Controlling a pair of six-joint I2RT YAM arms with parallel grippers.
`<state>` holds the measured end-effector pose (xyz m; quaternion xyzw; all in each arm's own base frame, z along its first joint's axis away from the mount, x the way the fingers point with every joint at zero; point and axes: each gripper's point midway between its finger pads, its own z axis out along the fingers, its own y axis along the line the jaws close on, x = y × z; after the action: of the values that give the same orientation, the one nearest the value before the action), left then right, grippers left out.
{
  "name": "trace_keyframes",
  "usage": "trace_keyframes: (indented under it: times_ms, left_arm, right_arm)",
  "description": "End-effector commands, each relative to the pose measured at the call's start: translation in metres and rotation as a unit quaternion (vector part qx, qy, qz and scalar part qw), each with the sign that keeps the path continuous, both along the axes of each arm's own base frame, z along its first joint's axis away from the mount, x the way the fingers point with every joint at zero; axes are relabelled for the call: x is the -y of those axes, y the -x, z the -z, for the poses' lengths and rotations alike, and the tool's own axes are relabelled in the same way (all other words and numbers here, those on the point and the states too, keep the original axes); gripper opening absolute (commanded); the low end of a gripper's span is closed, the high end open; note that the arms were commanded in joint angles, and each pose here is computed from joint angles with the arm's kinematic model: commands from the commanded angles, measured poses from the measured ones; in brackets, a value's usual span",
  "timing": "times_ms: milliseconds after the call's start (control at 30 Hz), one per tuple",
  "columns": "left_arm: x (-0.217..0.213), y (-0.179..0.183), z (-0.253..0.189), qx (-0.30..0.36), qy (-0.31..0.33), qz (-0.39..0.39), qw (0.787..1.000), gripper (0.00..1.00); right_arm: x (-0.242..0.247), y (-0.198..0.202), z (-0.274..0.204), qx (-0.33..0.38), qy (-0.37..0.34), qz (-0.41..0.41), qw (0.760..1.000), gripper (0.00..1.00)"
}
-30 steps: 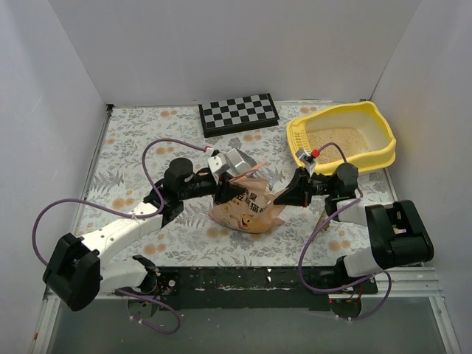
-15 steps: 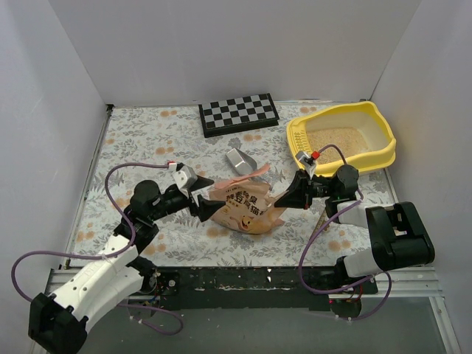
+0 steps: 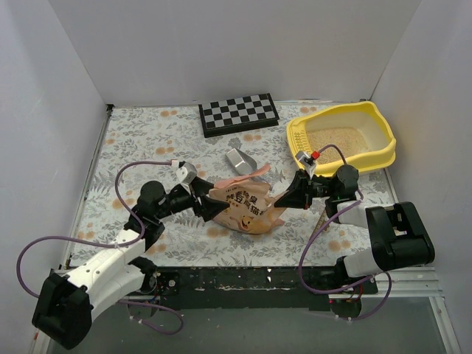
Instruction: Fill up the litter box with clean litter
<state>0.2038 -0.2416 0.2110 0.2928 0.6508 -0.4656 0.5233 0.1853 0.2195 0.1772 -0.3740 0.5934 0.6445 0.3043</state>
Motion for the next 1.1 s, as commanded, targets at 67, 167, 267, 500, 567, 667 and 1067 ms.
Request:
trace_keyframes:
  times_ms: [67, 167, 267, 500, 567, 667, 1067]
  left_arm:
    - [0.01, 0.002, -0.014, 0.015, 0.052, 0.034, 0.998, 0.74]
    - [0.016, 0.001, -0.012, 0.008, 0.056, 0.055, 0.997, 0.69]
    - [0.019, -0.002, -0.014, 0.009, 0.064, 0.06, 0.996, 0.65]
    - [0.029, -0.008, -0.019, 0.011, 0.073, 0.084, 0.994, 0.14]
    - [0.031, -0.011, -0.026, 0.023, 0.078, 0.09, 0.993, 0.0]
    - [0.034, -0.021, -0.035, 0.025, 0.054, 0.113, 0.992, 0.0]
    - [-0.035, -0.07, -0.07, 0.012, 0.096, 0.09, 0.991, 0.0]
  right_arm:
    - [0.0, 0.005, -0.046, 0.302, -0.06, -0.01, 0.951, 0.01]
    - [0.0, 0.003, -0.045, 0.301, -0.061, -0.008, 0.952, 0.01]
    - [-0.001, 0.005, -0.044, 0.301, -0.061, -0.009, 0.952, 0.01]
    - [-0.001, 0.004, -0.045, 0.3, -0.062, -0.008, 0.952, 0.01]
    - [-0.001, 0.003, -0.045, 0.301, -0.061, -0.009, 0.952, 0.01]
    - [-0.001, 0.002, -0.047, 0.299, -0.06, -0.011, 0.952, 0.01]
    - [-0.01, -0.034, -0.063, 0.312, -0.058, -0.024, 0.948, 0.01]
